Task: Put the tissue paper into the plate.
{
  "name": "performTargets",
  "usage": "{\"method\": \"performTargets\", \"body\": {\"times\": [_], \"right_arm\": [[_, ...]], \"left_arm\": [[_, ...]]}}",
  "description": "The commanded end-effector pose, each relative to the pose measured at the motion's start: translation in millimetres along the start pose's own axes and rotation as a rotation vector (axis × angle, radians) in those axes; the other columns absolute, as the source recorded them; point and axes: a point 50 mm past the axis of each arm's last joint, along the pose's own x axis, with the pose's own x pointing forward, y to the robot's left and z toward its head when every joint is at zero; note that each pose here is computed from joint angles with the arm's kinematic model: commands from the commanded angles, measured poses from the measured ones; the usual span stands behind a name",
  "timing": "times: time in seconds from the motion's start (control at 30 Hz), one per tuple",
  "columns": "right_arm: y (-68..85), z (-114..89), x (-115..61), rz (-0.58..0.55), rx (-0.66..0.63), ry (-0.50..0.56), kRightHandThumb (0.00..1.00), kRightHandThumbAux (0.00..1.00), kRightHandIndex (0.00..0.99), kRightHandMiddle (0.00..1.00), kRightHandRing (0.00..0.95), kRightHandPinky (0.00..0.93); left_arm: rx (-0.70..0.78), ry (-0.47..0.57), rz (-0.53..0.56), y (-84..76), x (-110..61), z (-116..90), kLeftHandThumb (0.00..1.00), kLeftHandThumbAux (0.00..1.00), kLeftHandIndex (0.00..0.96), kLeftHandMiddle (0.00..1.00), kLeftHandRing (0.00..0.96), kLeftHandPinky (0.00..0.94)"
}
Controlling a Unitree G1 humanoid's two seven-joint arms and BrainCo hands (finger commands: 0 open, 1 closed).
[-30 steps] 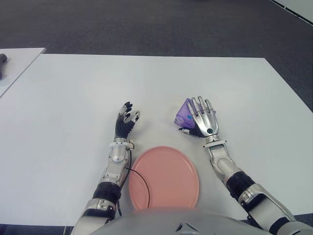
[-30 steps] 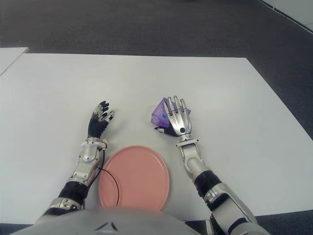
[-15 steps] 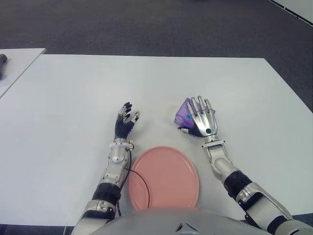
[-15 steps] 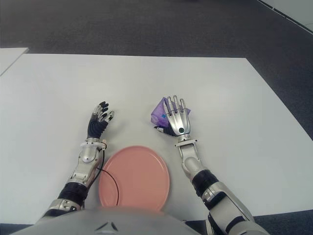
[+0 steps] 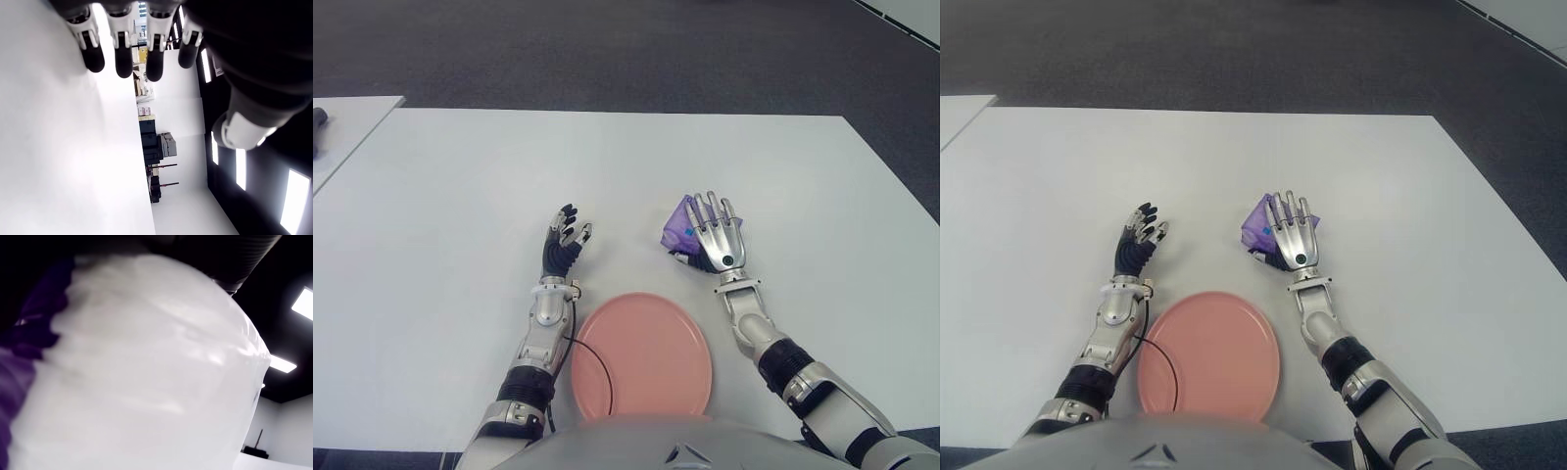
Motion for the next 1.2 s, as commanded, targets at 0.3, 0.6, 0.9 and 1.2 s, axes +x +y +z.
{"method": "performTargets", "body": {"times": [0.3, 0.6, 0.9, 1.2], "right_arm": [[16.5, 10.5, -30.9, 0.252, 0.294, -0.125, 0.845, 0.679, 0.385, 0.502, 0.706, 0.723], [12.9, 8.2, -29.6, 0.202, 0.345, -0.151, 0.852, 0.678, 0.396, 0.514, 0.749, 0.741], [10.5, 6.9, -27.4, 0.199, 0.367, -0.158, 0.854, 0.677, 0.399, 0.519, 0.76, 0.735], [9.2, 6.4, -26.8, 0.211, 0.377, -0.162, 0.855, 0.676, 0.402, 0.524, 0.77, 0.734]], "left_arm": [[0.011, 0.043, -0.002, 1.8, -3.4, -6.3, 0.312, 0.63, 0.139, 0.159, 0.135, 0.149], [0.017, 0.044, 0.001, 2.7, -3.0, -6.9, 0.295, 0.631, 0.137, 0.161, 0.137, 0.15], [0.014, 0.043, 0.001, 2.3, -3.0, -6.6, 0.301, 0.636, 0.135, 0.165, 0.14, 0.147], [0.006, 0.042, -0.003, 1.7, -2.8, -6.5, 0.309, 0.636, 0.134, 0.161, 0.137, 0.145]]}}
